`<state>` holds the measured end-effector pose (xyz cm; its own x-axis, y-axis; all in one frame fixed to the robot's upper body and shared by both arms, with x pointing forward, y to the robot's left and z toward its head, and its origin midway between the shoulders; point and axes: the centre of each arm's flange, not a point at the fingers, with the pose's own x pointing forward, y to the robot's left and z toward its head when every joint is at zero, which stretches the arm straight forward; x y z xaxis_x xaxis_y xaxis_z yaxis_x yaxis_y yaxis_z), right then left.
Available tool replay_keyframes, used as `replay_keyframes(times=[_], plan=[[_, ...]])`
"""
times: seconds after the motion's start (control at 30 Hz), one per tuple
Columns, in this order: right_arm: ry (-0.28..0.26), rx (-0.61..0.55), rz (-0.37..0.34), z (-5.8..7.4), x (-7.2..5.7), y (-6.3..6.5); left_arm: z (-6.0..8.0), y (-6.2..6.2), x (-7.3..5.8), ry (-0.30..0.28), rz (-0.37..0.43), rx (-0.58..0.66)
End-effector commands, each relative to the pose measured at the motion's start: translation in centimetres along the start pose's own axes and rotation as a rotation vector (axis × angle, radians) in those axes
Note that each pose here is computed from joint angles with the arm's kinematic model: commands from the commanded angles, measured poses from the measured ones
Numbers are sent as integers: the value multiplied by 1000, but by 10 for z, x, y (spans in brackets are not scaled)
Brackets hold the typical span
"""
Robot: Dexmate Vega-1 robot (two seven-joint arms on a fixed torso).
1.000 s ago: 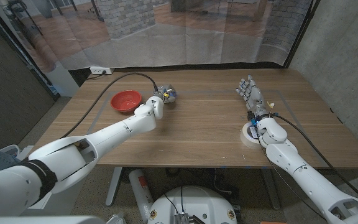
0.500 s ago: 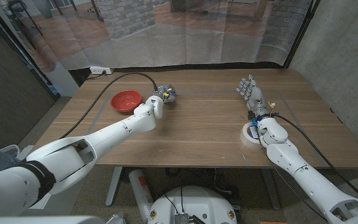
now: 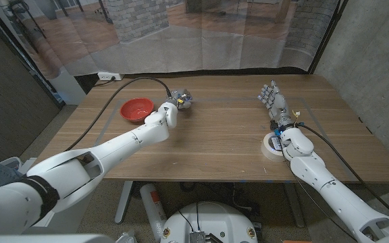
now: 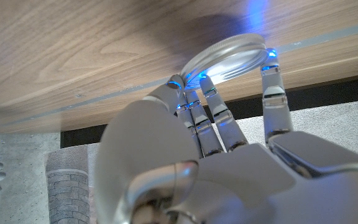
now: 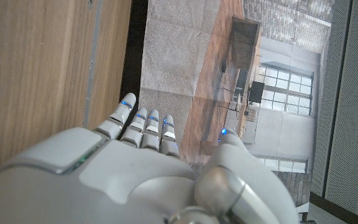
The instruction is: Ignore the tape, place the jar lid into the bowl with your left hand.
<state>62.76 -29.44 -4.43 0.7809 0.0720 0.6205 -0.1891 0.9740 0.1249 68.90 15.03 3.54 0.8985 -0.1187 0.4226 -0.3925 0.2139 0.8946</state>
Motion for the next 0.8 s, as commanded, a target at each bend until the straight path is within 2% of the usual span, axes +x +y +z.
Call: replay_keyframes(times=[0.03,0.4,0.8], plan=[[-5,-3,-3,2,-2,-1,0,8,-6,-7,19,-14],[-9,-4,-1,5,-1,0,-1,24,-20,-18,52,-31],[-12,-3,3,4,0,0,-1,33,-27,-25,68,-27]])
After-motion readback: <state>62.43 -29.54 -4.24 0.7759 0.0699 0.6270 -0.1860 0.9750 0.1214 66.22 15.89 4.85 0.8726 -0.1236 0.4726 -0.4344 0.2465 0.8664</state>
